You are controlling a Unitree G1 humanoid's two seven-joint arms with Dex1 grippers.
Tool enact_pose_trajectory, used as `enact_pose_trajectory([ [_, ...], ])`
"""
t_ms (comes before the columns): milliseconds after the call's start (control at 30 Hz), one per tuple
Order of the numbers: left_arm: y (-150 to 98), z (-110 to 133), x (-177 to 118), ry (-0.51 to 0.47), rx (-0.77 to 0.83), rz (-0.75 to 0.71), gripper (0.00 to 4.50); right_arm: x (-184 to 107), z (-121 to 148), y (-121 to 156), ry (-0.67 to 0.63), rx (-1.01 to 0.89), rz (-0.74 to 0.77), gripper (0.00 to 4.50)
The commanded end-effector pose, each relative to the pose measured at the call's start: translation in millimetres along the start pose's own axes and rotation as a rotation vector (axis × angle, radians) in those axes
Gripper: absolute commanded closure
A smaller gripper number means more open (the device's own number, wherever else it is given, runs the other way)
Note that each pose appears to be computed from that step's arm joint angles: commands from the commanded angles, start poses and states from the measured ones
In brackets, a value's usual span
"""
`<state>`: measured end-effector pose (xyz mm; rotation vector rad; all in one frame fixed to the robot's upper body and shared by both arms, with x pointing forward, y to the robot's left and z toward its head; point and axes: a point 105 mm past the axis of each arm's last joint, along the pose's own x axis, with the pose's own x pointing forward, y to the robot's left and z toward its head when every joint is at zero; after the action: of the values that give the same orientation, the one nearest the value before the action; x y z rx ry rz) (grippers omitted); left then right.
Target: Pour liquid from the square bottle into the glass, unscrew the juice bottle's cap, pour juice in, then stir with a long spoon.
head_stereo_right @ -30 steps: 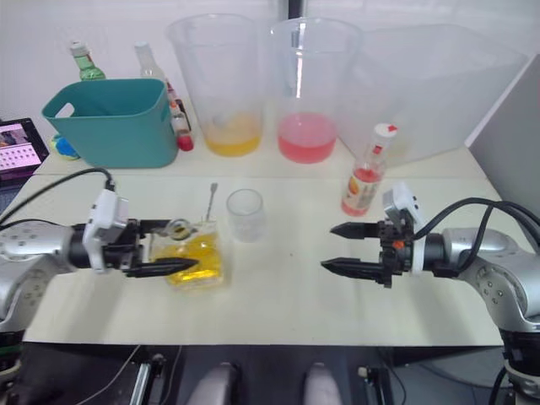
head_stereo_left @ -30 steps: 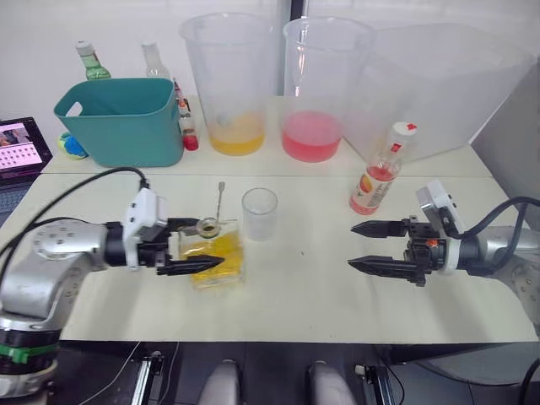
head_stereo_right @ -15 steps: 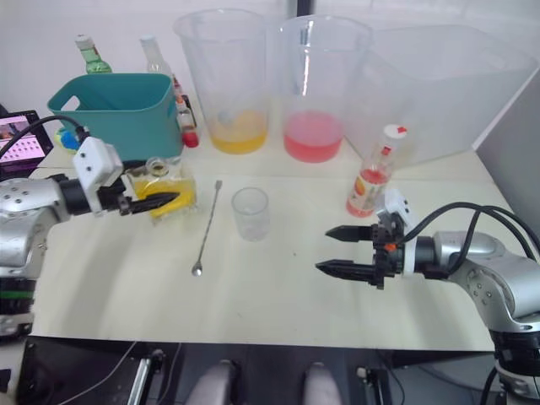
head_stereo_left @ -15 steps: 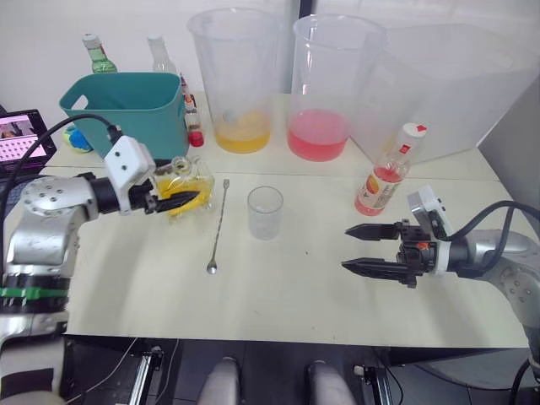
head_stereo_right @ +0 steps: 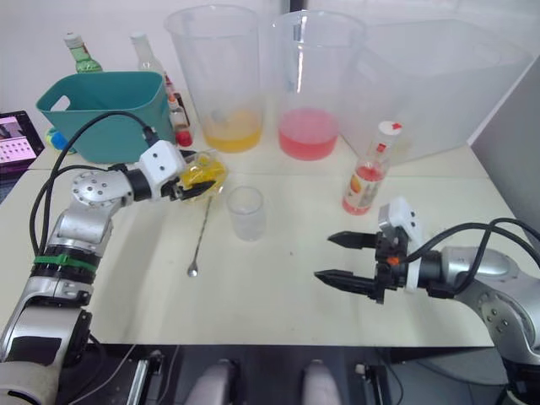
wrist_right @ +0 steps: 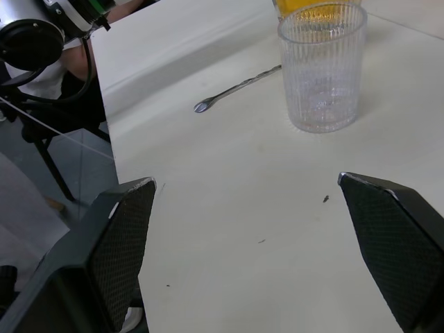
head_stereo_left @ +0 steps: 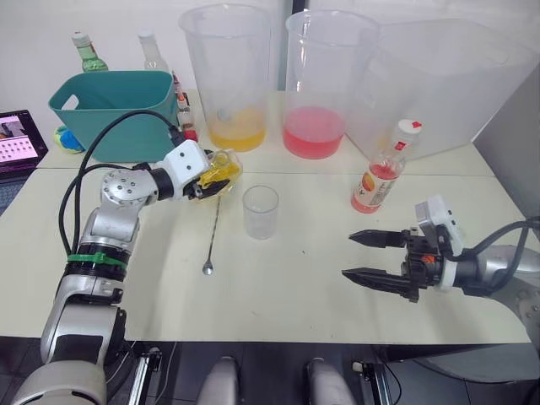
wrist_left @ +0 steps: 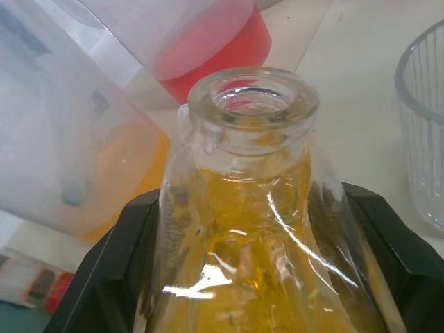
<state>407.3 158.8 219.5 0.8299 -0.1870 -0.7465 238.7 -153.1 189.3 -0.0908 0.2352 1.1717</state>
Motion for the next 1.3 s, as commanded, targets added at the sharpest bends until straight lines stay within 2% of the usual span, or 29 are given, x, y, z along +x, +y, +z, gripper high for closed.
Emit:
enact_pose_trajectory([
  [33,25.6,42.7,1.7,-0.118,0.169,0.118,1.70,-1.6,10.1,7.4,-0.038,-0.038,-0.009,0.04],
  [367,12.5,45.6,20.3,-0.132,0.221,0.132,1.70,-3.3,10.1,-3.2,-0.043,-0.057,-0.119,0.04],
  [533,8.3,54.1,28.5,-0.155,0.316,0.168,1.70,-1.6,11.3,-7.5,-0.062,-0.065,-0.158,0.04],
  [833,0.9,60.9,33.3,-0.198,0.461,0.195,1.70,-4.0,9.5,-10.4,-0.051,-0.069,-0.187,0.04],
  [1300,0.0,62.3,31.4,-0.237,0.570,0.242,1.70,-13.2,8.0,-17.2,-0.031,-0.068,-0.219,0.04],
])
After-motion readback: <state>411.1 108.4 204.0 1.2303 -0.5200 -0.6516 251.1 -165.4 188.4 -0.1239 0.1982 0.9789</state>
